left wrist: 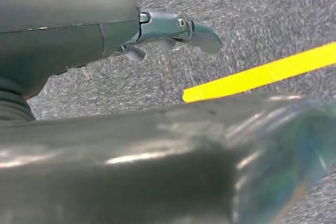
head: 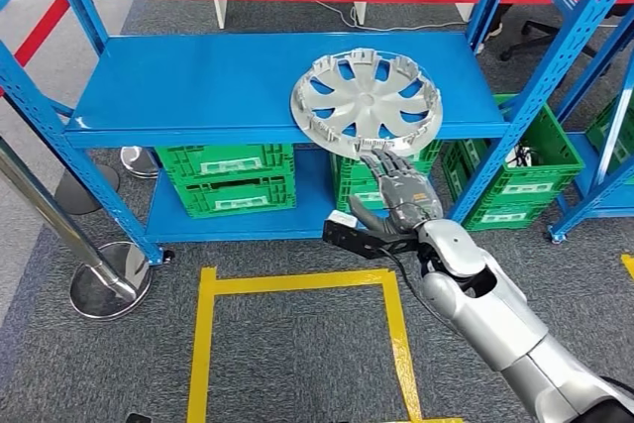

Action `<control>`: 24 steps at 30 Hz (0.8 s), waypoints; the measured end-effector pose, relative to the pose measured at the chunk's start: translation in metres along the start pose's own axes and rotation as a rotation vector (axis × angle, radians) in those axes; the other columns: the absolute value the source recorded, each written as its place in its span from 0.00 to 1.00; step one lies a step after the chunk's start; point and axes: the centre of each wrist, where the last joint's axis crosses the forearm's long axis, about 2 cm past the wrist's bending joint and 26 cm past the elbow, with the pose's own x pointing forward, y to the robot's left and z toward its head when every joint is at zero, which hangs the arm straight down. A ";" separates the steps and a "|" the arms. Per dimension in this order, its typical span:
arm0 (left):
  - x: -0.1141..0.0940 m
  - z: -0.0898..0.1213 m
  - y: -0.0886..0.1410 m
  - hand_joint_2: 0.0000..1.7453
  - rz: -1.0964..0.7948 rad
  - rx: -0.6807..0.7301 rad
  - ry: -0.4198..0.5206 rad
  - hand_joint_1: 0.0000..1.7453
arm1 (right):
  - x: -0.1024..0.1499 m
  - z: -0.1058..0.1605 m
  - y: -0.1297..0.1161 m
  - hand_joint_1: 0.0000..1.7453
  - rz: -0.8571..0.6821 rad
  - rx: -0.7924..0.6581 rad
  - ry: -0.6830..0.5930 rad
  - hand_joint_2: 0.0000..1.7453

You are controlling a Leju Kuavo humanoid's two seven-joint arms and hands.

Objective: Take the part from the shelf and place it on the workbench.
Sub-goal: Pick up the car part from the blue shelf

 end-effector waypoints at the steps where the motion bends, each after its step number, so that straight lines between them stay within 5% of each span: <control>1: -0.001 0.000 0.000 0.00 0.000 -0.001 0.001 0.00 | 0.000 0.001 0.001 0.00 0.001 0.003 -0.002 0.00; 24: -0.002 0.001 0.000 0.00 -0.001 -0.001 0.006 0.00 | 0.005 0.002 0.005 0.00 0.014 0.012 -0.018 0.00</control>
